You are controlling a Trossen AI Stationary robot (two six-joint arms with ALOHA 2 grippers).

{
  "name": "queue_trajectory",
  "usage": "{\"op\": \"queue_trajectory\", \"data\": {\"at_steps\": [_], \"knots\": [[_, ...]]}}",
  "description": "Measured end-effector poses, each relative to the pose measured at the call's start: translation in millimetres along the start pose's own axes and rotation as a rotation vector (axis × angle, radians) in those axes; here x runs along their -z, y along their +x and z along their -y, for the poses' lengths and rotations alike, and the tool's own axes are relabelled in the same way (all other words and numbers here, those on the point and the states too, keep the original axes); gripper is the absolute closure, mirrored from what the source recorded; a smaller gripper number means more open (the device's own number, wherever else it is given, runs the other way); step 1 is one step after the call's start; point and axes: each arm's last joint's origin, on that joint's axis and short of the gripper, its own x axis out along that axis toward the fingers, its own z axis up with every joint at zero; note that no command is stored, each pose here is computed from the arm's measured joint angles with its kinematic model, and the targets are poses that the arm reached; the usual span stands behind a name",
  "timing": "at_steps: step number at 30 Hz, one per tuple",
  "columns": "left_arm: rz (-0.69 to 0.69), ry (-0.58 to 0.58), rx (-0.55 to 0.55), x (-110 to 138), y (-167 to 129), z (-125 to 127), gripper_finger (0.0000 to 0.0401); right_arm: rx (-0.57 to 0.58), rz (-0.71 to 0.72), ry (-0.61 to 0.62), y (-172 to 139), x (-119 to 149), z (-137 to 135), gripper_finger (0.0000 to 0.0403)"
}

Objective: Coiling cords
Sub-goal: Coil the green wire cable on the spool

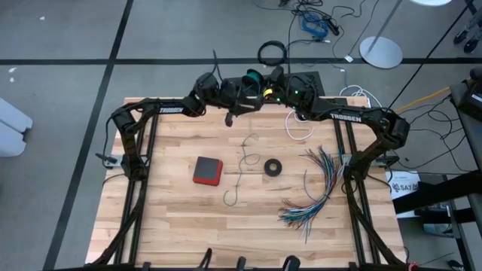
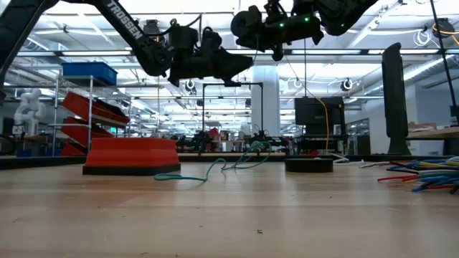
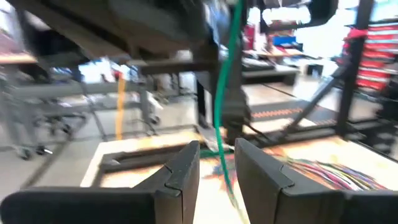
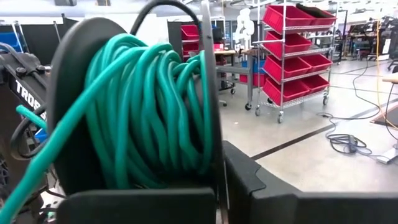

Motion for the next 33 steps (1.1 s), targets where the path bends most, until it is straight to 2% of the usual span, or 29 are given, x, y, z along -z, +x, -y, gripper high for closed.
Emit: {"op": "queue_trajectory", "data": {"at_steps": [5,11,13,17,20,27,33], "knots": [[-0.033,-0.04,0.116,6,-1,3,0.0292,-0.005,-0.011,0.001,0,1,-1,0.0403],[-0.052,-0.075,0.17,9,-1,5,0.0292,-0.031,-0.023,0.001,0,2,-3,0.0403],[-0.054,-0.072,0.156,9,1,6,0.0292,-0.031,-0.033,0.002,0,3,-3,0.0403],[-0.067,-0.055,0.03,9,4,5,0.0292,-0.048,-0.05,0.002,0,5,-3,0.0403],[-0.088,-0.04,-0.011,11,5,5,0.0292,-0.054,-0.05,0.002,0,5,-4,0.0403],[-0.119,-0.058,-0.029,15,6,6,0.0292,-0.06,-0.05,-0.016,0,5,-5,0.0403],[-0.119,-0.071,0.013,23,17,13,0.0292,-0.061,-0.049,-0.024,0,5,-6,0.0403]]}}
